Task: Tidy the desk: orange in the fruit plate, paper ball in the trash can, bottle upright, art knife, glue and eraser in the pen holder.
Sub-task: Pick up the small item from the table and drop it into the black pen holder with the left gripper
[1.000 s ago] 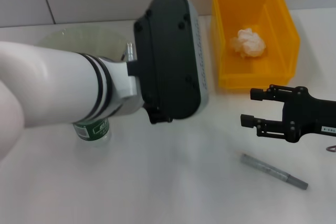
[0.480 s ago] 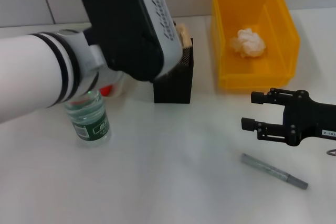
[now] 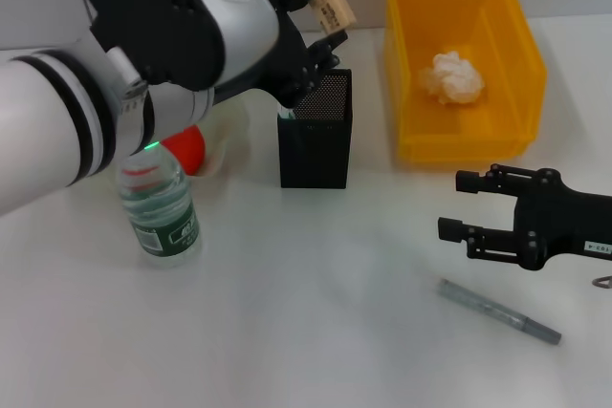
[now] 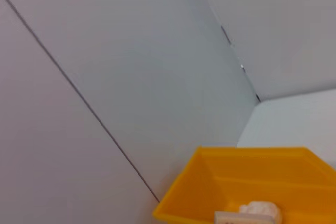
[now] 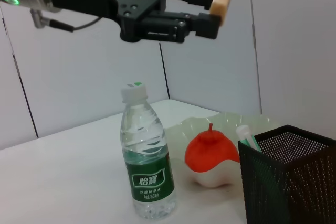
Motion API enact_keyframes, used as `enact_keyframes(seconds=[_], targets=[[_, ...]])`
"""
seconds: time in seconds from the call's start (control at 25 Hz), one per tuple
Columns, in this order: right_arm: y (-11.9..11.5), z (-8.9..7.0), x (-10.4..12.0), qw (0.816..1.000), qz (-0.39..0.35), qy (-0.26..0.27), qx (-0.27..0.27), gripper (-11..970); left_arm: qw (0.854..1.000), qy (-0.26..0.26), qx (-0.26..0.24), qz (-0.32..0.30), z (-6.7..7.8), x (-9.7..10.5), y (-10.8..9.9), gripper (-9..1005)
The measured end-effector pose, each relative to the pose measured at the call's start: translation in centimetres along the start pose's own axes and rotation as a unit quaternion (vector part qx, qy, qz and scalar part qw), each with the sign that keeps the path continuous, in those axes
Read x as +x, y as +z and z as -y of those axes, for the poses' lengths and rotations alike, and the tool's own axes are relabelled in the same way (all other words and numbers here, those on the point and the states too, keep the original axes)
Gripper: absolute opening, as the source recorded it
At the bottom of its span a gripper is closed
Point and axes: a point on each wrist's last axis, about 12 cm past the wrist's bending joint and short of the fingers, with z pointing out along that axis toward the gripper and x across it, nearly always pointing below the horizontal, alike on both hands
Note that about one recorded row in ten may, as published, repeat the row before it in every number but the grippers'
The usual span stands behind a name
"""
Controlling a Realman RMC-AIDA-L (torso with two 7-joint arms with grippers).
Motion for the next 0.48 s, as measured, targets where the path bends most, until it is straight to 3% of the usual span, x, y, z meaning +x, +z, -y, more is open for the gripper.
enact_keyframes(seconds=[0.48], targets=[[0.0, -0.1, 0.1, 1.000, 0.000, 0.001, 0.000, 710, 0.996, -0.084, -0.008, 0.021, 0.2, 2.6, 2.3, 409]])
